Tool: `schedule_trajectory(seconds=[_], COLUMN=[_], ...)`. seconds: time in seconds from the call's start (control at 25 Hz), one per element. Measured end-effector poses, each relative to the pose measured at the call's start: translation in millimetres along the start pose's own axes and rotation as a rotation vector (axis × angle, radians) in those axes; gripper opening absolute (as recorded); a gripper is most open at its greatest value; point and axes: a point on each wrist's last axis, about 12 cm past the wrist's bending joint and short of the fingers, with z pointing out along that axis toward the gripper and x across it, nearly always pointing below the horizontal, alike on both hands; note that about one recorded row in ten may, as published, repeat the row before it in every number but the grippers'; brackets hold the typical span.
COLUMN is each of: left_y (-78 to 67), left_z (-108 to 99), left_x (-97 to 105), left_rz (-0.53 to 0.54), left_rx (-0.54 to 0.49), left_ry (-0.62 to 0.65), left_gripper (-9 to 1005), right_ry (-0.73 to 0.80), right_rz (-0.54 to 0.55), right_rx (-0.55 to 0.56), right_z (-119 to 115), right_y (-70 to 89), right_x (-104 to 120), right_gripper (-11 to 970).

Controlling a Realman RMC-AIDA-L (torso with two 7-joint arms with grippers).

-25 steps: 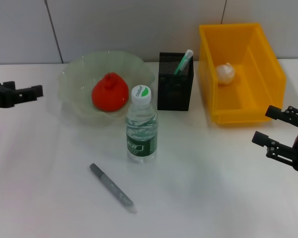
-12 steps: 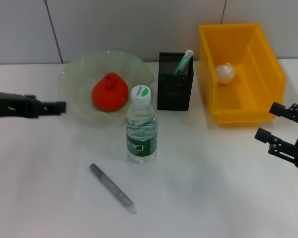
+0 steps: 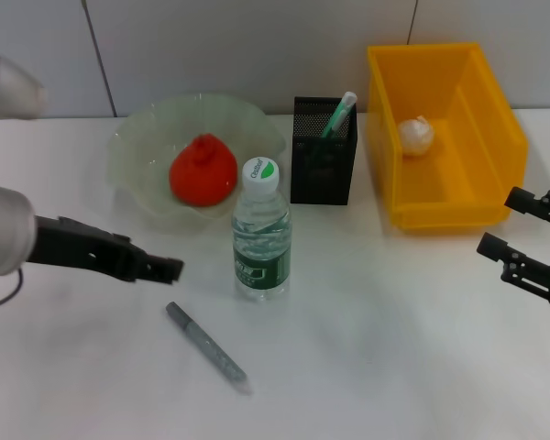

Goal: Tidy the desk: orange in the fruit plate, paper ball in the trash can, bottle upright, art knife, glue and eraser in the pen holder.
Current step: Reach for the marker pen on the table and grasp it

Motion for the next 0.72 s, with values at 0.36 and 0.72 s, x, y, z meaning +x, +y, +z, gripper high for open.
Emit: schedule_trajectory(seconds=[0.36, 0.72], left_y=[-26.1, -54.1], left_z=[15, 32], left_x=[-11, -17], left_rz=[0.085, 0.245], left_rx=[0.004, 0.011], left_ry=[0.148, 0.227], left_gripper=[825, 825], right_ry=[-0.005, -0.009], right_rz=[-0.009, -0.006], right_rx=[0.006, 0.010], right_z=[0, 0], right_y=[1.2, 2.4], right_x=[2, 3], right_gripper=[709, 709])
